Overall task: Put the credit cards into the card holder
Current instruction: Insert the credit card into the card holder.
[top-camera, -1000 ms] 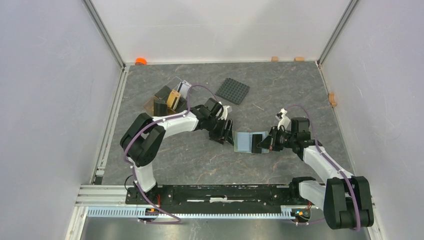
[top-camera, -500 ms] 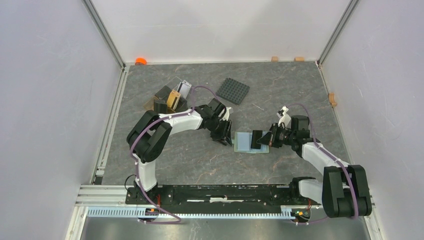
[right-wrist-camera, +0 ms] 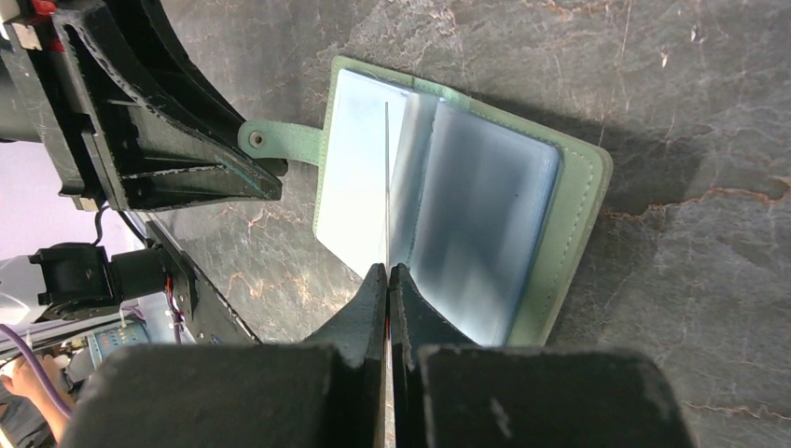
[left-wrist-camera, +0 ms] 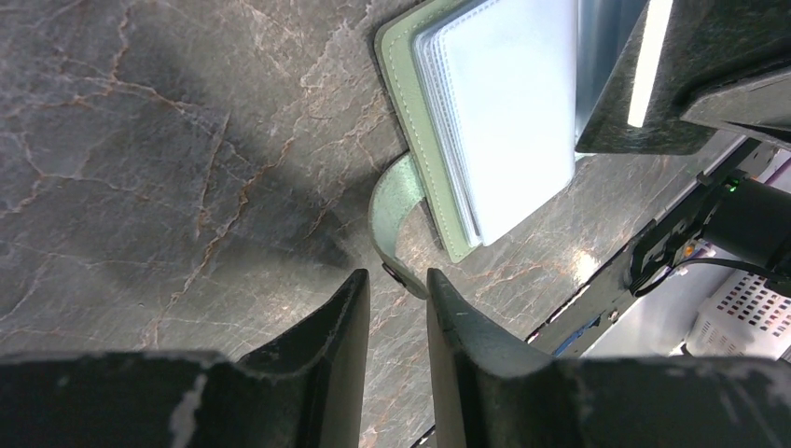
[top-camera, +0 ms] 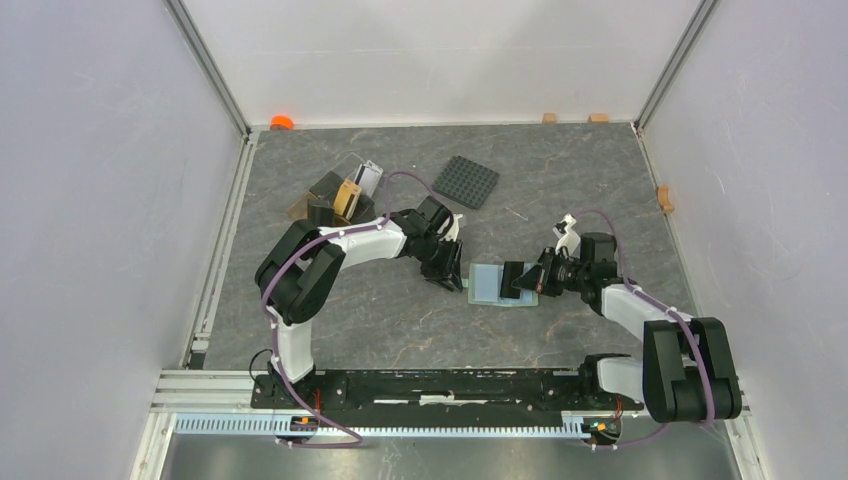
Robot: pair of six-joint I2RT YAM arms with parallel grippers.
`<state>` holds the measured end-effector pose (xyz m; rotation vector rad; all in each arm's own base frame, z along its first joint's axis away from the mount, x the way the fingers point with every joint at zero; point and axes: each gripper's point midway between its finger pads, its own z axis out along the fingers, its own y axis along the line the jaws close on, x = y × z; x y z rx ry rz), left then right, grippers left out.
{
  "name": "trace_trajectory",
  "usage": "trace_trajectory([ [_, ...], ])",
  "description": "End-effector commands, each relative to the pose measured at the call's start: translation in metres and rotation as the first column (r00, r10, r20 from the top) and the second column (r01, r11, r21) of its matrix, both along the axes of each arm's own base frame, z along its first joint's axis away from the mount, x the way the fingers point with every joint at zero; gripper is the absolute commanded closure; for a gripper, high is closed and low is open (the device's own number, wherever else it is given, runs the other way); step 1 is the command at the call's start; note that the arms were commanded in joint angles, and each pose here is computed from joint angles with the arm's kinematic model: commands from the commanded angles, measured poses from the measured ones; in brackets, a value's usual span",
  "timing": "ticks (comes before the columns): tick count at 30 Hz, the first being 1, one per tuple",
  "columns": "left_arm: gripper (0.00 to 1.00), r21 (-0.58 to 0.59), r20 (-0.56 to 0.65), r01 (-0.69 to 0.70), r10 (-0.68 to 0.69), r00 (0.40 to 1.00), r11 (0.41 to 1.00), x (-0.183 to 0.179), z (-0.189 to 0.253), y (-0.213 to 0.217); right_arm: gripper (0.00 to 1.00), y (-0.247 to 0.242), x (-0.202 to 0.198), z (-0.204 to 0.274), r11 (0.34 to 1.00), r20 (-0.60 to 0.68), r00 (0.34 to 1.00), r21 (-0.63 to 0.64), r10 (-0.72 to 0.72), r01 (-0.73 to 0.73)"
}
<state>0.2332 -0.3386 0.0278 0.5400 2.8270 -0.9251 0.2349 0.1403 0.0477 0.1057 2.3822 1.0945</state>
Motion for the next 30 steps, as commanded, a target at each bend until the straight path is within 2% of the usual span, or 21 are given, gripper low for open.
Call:
trace_trajectory([
  [1,0.66,-0.017,0.006,-0.001,0.001,1.000,1.000,0.004,0.006,-0.010,1.00,0.000,0.003,-0.003,1.000,0.013,1.000,0.013,-0.006,0.006],
  [12,0.75,-0.004,-0.026,0.019,-0.019,0.999,1.000,-0.005,-0.005,-0.014,1.00,0.005,-0.005,-0.007,0.997,-0.022,0.999,0.068,-0.034,0.035],
  [22,0.93,0.025,-0.013,0.011,-0.011,1.000,1.000,-0.004,-0.008,-0.010,1.00,0.001,0.009,0.015,0.990,0.029,0.993,0.086,-0.112,0.109],
  [30,0.97,0.020,-0.008,0.011,-0.011,1.000,1.000,-0.003,-0.006,-0.011,1.00,0.000,0.009,0.007,0.988,0.008,0.991,0.085,-0.130,0.129],
])
